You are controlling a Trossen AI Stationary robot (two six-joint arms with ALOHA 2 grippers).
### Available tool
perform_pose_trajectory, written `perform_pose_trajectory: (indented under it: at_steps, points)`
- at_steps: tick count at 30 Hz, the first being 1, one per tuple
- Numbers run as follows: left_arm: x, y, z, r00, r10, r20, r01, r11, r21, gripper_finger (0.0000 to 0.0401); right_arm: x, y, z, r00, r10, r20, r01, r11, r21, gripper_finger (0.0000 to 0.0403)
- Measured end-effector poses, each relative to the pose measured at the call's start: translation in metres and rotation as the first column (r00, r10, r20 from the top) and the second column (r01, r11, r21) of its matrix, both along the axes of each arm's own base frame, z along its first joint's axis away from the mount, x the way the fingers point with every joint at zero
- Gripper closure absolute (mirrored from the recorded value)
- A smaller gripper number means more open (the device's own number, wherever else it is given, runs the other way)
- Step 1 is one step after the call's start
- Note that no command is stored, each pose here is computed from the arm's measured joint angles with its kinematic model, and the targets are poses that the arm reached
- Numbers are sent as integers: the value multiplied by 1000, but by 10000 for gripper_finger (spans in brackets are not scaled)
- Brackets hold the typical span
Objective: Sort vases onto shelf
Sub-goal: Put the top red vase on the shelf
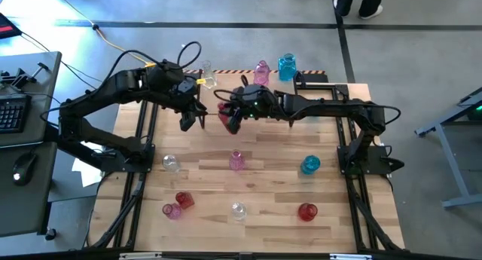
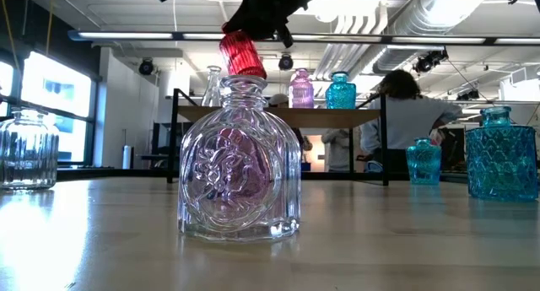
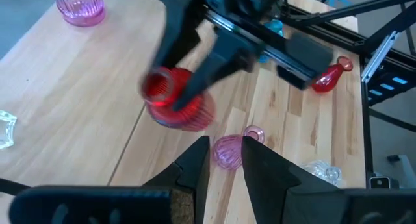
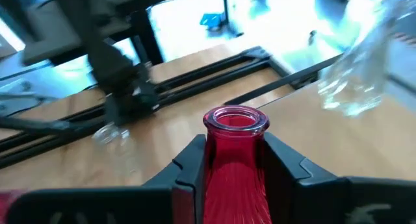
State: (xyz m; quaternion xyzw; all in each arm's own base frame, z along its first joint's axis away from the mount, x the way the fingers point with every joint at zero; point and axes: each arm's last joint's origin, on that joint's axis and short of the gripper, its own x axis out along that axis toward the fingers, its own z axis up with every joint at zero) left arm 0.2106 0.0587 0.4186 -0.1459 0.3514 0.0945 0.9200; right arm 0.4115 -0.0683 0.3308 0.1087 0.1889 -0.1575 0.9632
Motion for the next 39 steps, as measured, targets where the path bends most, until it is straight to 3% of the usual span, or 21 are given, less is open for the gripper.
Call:
perform_pose_trajectory:
  at_steps: [7, 19, 39]
  points:
    - [0, 0, 0, 1000, -10, -4, 10, 1000, 13, 320, -2, -18, 5, 996, -84, 27, 87, 992, -96, 322]
    - [-3, 8, -1, 997, 74, -23, -72, 996, 60, 320, -10, -44, 15, 990, -116, 77, 125, 985, -120, 322]
    - [-16, 35, -4, 975, 213, -61, -210, 976, 50, 320, -77, -30, 90, 984, -59, 169, 98, 968, -229, 322]
